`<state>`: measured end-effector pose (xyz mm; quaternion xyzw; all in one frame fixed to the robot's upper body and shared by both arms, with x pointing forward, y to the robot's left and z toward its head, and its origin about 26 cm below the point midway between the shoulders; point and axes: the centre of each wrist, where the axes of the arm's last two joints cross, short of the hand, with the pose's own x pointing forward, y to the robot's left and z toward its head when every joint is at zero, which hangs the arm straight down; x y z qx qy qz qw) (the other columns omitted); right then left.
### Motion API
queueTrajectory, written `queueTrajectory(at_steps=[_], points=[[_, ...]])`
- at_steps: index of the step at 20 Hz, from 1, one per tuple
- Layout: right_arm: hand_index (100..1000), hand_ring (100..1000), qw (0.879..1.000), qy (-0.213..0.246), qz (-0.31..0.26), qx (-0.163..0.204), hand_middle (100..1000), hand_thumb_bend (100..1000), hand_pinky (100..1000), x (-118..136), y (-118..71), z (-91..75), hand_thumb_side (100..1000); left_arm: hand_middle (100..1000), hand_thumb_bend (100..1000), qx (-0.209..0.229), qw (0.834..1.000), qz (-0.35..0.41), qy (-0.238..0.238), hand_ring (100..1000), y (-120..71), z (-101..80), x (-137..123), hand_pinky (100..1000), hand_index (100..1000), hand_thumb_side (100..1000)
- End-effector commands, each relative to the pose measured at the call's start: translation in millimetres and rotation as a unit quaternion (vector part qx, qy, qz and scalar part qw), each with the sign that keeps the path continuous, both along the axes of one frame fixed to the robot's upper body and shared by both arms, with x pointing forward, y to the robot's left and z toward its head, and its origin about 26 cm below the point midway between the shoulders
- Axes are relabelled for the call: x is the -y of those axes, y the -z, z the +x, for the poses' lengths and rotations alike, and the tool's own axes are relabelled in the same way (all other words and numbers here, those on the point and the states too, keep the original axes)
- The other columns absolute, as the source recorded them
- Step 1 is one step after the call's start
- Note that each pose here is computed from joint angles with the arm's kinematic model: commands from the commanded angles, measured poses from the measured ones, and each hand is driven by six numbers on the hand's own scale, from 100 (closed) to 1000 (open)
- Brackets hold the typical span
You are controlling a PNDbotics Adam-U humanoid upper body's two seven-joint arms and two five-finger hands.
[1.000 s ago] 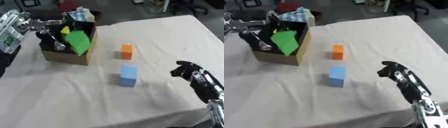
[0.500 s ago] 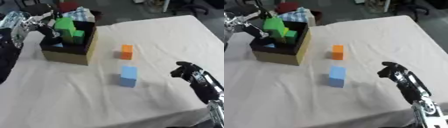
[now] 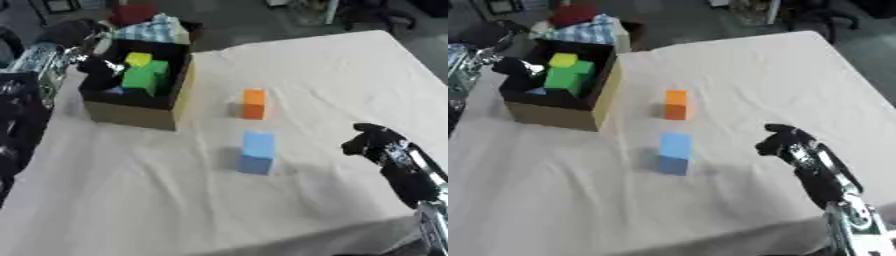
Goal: Pick up objects on the table and place them in the box.
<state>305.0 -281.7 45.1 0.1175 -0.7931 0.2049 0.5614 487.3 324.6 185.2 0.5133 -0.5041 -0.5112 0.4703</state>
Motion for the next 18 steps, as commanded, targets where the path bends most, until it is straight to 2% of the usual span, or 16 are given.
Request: queueTrajectory(at_steps=[1, 2, 5, 11, 14, 18], points=[[815, 705, 1.000, -0.002, -0.014, 0.023, 580, 100, 732, 5, -12.4, 6.1, 710, 783, 369, 0.079, 0.995, -0.060, 0.000, 734, -37.2, -11.6, -22, 855, 928, 654], [816, 705, 0.999, -0.003, -0.017, 0.028, 580, 100, 732, 6, -15.2, 8.2, 693, 753, 317, 0.094, 0.992, -0.087, 0.005, 713, -40.5, -16.1, -25, 859, 920, 651], [820, 705, 0.998, -0.014, -0.036, 0.053, 582, 100, 733, 10, -28.7, 18.0, 666, 720, 256, 0.137, 0.974, -0.180, 0.028, 694, -45.6, -34.9, -34, 866, 909, 655], [844, 714, 0.987, -0.047, -0.099, 0.116, 599, 100, 738, 19, -61.8, 42.3, 565, 666, 170, 0.191, 0.918, -0.336, 0.092, 660, -45.4, -74.8, -33, 869, 887, 651], [876, 735, 0.973, -0.083, -0.157, 0.149, 634, 100, 749, 21, -77.3, 55.9, 535, 651, 150, 0.194, 0.895, -0.388, 0.108, 647, -35.6, -93.2, -30, 865, 882, 667], [942, 780, 0.937, -0.155, -0.248, 0.192, 724, 100, 766, 17, -94.0, 75.9, 555, 639, 142, 0.185, 0.876, -0.433, 0.104, 637, -19.7, -110.0, -30, 862, 878, 682]])
